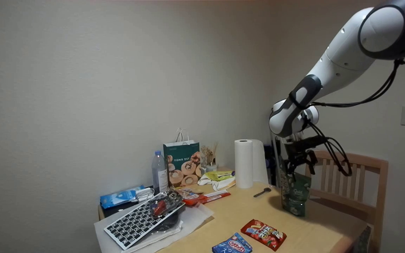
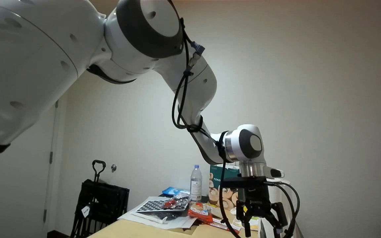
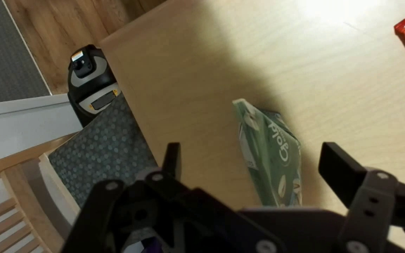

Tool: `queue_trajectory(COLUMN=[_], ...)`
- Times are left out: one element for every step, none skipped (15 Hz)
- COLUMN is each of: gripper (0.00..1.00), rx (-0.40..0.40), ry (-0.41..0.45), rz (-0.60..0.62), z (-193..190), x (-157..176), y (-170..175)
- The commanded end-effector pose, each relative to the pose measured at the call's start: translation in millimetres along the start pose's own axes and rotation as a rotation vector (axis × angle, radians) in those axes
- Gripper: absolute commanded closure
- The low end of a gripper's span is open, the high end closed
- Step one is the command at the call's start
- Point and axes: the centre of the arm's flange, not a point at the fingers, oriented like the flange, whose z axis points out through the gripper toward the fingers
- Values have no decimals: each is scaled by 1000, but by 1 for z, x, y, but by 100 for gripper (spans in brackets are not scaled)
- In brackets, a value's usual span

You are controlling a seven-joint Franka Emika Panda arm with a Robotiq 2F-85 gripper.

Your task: Move the sachet forward

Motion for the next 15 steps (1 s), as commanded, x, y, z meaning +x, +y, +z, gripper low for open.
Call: queue_trajectory(gripper=[0,0,0,0,0,0,0,20,26,33,40,46,53,59,66], rx=[-1,-6,-9,-12,-12,-17,-23,-28,-28,-26,-25,-30,-39,-45,-50], ry=[3,7,20,24,22,24,26,22,14,1,-13,-31,-56,-87,-113], rz=[1,0,-7,-12,-25,-39,-59,-76,-87,-90,-87,-74,-62,-48,-37], z=[-1,-1,-2,-4,-6,-6,-7,-7,-7,-6,-6,-6,-5,-5,-4], x=[1,6,13,18,26,31,37,42,47,50,52,52,51,47,44], y=[0,-1,-3,-6,-10,-13,-17,-21,-24,-27,-29,-29,-28,-25,-23])
